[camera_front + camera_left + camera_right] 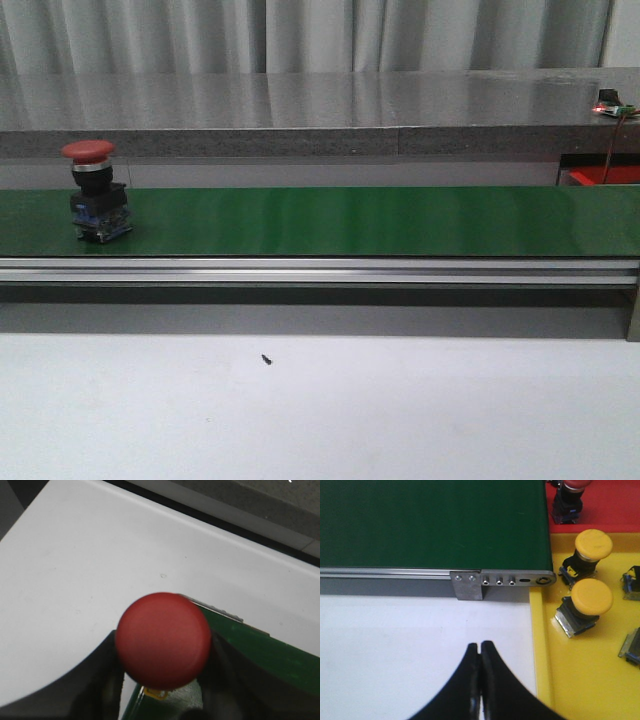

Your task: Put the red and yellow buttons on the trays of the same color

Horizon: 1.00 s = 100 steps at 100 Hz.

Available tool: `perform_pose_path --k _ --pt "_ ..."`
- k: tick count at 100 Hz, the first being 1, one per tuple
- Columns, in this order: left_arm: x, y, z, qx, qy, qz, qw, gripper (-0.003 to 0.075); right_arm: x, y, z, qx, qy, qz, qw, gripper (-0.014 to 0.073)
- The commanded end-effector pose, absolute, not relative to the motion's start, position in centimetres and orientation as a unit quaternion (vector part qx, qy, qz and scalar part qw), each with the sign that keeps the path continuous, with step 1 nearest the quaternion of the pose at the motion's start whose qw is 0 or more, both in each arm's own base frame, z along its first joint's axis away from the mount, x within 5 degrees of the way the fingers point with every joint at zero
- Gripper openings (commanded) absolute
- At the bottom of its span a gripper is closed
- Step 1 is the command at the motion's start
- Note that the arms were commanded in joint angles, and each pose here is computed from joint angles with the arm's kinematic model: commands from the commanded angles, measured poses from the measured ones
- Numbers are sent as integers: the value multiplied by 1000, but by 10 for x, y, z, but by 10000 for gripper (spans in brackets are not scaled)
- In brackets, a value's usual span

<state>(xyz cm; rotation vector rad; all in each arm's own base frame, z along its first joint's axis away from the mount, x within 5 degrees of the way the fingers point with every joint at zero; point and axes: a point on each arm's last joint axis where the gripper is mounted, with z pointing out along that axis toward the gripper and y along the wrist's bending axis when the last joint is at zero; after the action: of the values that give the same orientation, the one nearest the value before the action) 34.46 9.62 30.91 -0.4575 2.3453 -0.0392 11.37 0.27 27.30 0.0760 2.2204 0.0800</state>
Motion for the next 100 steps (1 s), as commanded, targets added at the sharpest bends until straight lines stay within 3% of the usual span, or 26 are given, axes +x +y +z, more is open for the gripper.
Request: perform_pose_path --k 1,44,90,100 --pt "342 86 330 -163 893 -14 419 209 118 2 286 28 873 27 485 -67" --pt "341 56 284 -122 907 -13 403 209 118 2 286 28 873 27 485 -67" --pt "350 56 263 -110 917 -3 383 213 118 2 286 28 873 27 485 -67" --pt "349 54 262 -106 920 -4 377 276 118 2 286 28 873 27 485 -67"
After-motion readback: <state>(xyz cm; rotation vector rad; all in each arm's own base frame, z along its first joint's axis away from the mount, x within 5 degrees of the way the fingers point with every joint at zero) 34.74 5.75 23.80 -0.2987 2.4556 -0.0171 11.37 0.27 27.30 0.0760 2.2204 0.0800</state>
